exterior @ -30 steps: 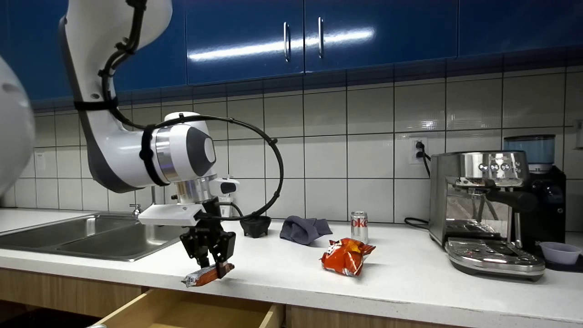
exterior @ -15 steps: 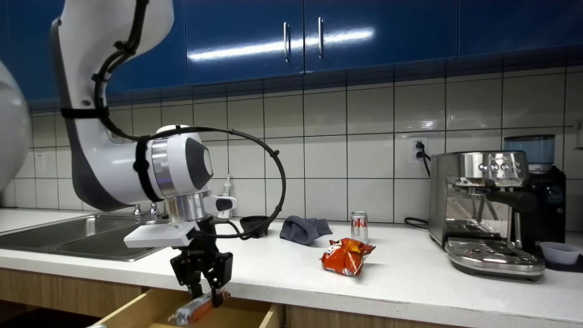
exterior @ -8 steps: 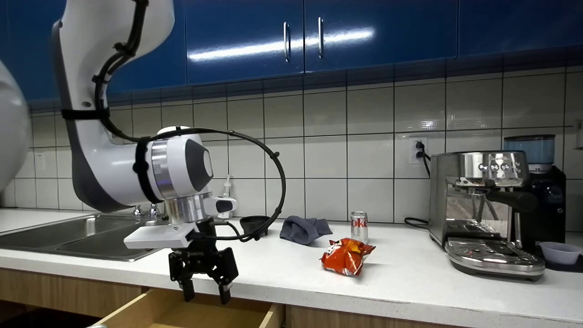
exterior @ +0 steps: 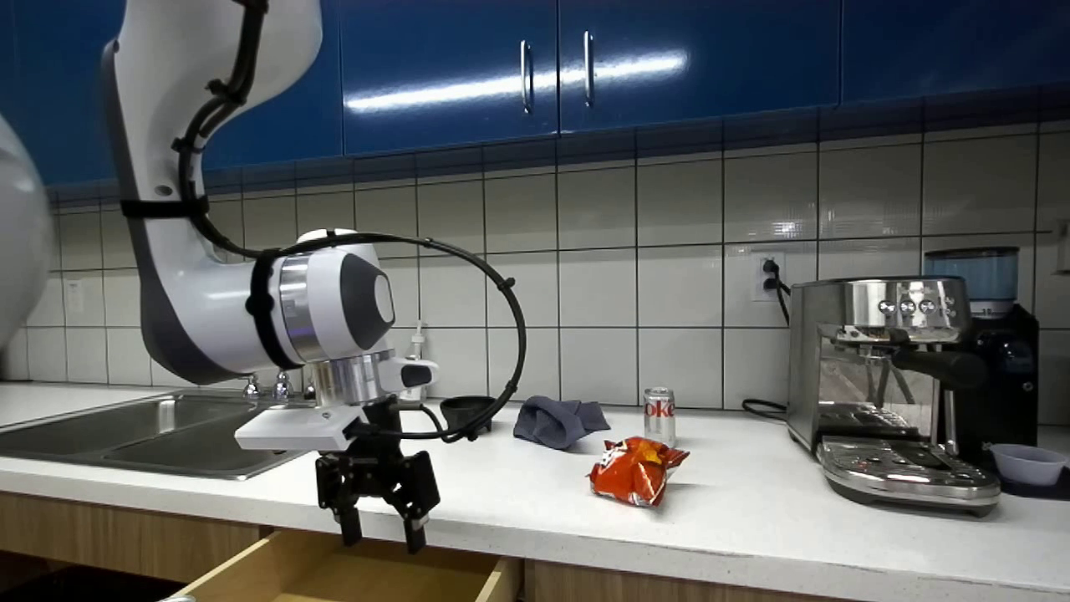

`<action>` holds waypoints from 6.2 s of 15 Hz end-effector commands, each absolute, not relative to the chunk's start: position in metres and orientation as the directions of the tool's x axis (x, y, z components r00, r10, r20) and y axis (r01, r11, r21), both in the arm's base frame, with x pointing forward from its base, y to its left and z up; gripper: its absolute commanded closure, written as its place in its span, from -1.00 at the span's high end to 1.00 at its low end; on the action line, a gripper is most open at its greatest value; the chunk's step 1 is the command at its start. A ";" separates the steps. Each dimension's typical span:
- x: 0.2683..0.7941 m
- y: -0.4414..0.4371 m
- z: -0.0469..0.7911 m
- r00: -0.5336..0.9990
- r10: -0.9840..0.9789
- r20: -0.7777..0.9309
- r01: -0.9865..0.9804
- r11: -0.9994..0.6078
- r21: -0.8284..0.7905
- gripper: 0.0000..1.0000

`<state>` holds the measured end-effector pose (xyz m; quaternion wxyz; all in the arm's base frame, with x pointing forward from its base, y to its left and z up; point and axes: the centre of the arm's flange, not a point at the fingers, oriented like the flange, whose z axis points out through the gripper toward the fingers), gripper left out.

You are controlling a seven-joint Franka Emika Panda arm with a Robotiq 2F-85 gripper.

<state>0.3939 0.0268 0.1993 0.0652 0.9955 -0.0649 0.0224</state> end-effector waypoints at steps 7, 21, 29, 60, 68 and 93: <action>0.396 0.025 0.193 0.991 -0.131 0.041 -0.135 -0.984 0.116 1.00; 0.355 0.031 0.175 0.986 -0.019 -0.164 -0.005 -0.996 0.089 1.00; 0.331 0.042 0.165 0.960 0.013 -0.279 0.048 -0.992 0.119 1.00; 0.298 0.040 0.159 0.878 0.087 -0.471 0.089 -0.996 -0.018 1.00; 0.292 0.039 0.148 0.845 0.090 -0.527 0.100 -0.995 -0.009 1.00; 0.313 0.038 0.112 0.848 0.050 -0.527 0.058 -0.998 -0.002 1.00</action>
